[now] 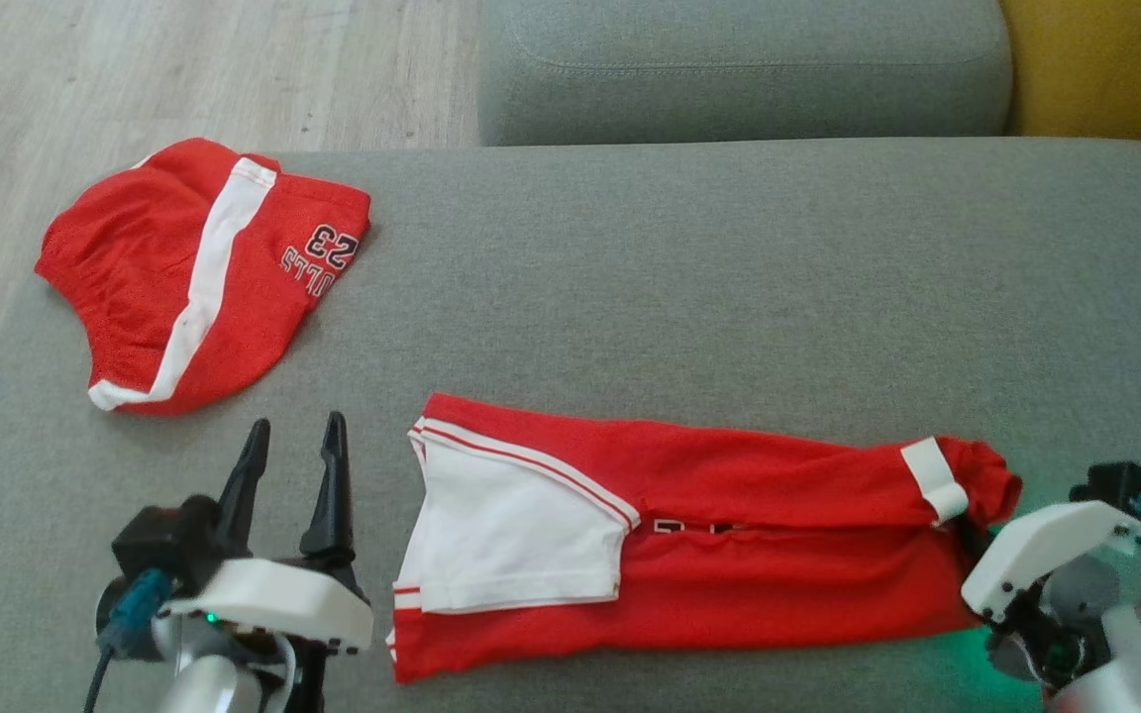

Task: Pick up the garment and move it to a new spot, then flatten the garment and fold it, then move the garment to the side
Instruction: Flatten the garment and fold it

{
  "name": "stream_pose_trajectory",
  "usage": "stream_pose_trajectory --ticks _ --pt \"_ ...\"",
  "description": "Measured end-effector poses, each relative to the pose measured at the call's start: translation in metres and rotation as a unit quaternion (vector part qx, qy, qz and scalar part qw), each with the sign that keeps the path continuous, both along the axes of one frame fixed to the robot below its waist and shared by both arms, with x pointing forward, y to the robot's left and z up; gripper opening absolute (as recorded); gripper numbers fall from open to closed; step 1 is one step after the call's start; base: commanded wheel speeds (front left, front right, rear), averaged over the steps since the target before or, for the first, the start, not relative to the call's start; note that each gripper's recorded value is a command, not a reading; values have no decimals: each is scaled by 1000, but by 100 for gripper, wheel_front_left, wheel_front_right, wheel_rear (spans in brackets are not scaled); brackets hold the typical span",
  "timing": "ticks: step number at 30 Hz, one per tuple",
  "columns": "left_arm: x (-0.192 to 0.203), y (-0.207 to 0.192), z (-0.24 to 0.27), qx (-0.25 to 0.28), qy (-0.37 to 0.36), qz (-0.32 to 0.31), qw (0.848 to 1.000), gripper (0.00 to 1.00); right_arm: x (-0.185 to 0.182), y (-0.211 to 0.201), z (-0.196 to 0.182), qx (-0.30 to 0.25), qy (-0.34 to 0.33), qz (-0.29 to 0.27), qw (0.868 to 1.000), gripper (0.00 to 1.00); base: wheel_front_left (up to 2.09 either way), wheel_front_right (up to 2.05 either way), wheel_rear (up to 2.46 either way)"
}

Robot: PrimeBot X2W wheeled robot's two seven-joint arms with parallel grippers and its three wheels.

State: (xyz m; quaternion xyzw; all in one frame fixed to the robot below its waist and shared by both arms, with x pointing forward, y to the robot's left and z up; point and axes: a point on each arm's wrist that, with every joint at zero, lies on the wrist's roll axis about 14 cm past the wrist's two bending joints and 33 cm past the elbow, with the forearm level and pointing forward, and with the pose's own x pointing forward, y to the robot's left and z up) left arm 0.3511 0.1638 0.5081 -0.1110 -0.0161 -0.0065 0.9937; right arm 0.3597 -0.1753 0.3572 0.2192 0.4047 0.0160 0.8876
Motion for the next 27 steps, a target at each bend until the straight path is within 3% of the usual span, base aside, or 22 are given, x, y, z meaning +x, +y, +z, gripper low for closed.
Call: stream_pose_trajectory --ticks 4,10,13,16,20,27 --pt "-3 -2 -4 -2 3 0 1000 100 11 -12 16 -10 -32 -11 999 0 0 0 0" --pt "-3 0 -4 -3 1 2 1000 100 30 -84 56 -74 -94 -65 991 0 0 0 0" --pt "-4 -2 -3 -5 -2 1 1000 100 40 -89 81 -76 -130 -73 986 0 0 0 0" --pt "-5 2 -2 -3 -5 5 1000 100 51 -64 106 -53 -170 -55 983 0 0 0 0" --pt "-9 11 -3 0 -4 18 1000 100 57 6 135 9 -206 11 978 0 0 0 0" --pt "-23 25 -16 -3 14 43 999 100 23 117 141 108 -191 154 963 0 0 0 0"
